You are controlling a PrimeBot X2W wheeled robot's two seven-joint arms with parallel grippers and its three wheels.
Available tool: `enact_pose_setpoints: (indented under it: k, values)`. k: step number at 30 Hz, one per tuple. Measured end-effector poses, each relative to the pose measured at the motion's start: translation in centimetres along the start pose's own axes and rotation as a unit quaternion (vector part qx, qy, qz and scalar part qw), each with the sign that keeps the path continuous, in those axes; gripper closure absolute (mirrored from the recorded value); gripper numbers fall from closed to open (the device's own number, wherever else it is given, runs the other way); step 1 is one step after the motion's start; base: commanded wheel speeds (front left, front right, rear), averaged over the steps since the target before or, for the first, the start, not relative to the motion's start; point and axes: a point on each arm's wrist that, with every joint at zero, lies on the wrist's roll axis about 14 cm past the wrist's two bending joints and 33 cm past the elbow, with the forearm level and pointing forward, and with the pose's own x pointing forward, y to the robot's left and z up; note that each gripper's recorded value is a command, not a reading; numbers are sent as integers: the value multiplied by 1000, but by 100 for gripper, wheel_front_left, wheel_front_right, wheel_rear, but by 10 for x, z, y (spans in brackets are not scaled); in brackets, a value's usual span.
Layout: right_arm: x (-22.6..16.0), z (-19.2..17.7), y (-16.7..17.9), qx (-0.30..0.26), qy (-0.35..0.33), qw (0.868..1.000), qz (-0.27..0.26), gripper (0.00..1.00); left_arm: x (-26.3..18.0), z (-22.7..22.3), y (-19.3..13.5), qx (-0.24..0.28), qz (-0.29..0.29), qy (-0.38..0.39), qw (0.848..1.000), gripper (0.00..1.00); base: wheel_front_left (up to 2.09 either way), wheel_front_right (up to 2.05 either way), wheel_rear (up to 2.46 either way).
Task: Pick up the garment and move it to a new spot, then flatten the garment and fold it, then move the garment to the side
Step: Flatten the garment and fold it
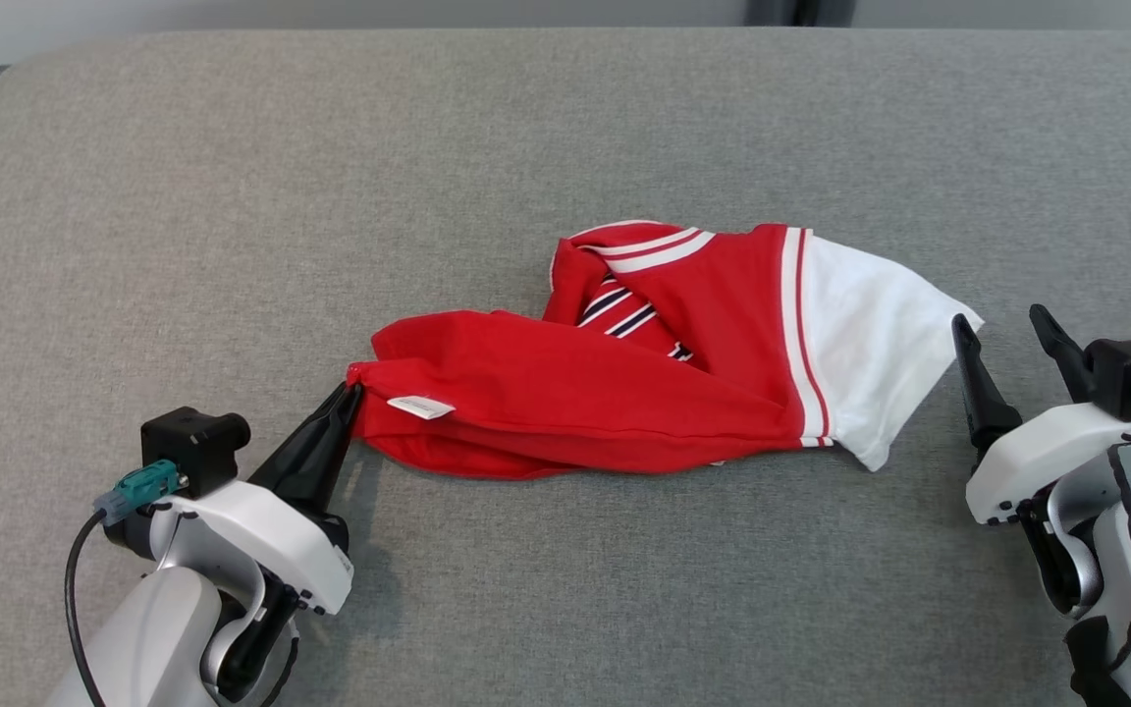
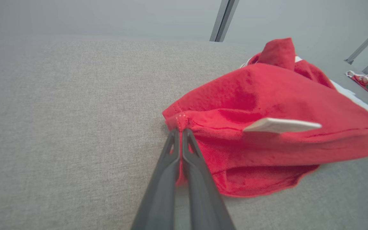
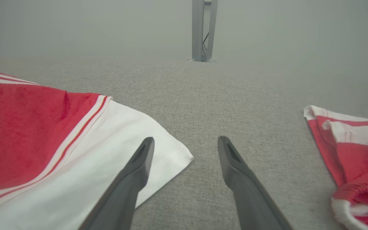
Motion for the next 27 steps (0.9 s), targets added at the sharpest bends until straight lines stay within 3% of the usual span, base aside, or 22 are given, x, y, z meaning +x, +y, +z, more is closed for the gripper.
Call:
enact_pose_setpoints:
  k: [6, 7, 9, 14, 20, 21, 27]
  values:
    - [20, -39, 12, 8, 54, 998, 18, 0, -2, -4, 11, -2, 16, 0, 1000, 100, 0, 0, 0]
    - [22, -40, 14, 10, 55, 998, 20, 51, -2, -4, 12, 0, 17, -3, 1000, 100, 0, 0, 0]
    - [23, -39, 16, 13, 51, 998, 23, 100, -2, 0, 12, 3, 18, -10, 1000, 100, 0, 0, 0]
    - [22, -17, 20, 41, 0, 999, 24, 100, -1, 25, 8, 13, 16, -58, 998, 100, 0, 0, 0]
    - [12, 74, 10, 83, -147, 986, 18, 100, -8, 74, -4, 47, 8, -136, 990, 100, 0, 0, 0]
    - [12, 74, 10, 83, -147, 986, 18, 100, -8, 74, -4, 47, 8, -136, 990, 100, 0, 0, 0]
    - [-36, 185, -6, 85, -308, 947, 17, 100, -25, 137, -30, 83, -13, -228, 970, 100, 0, 0, 0]
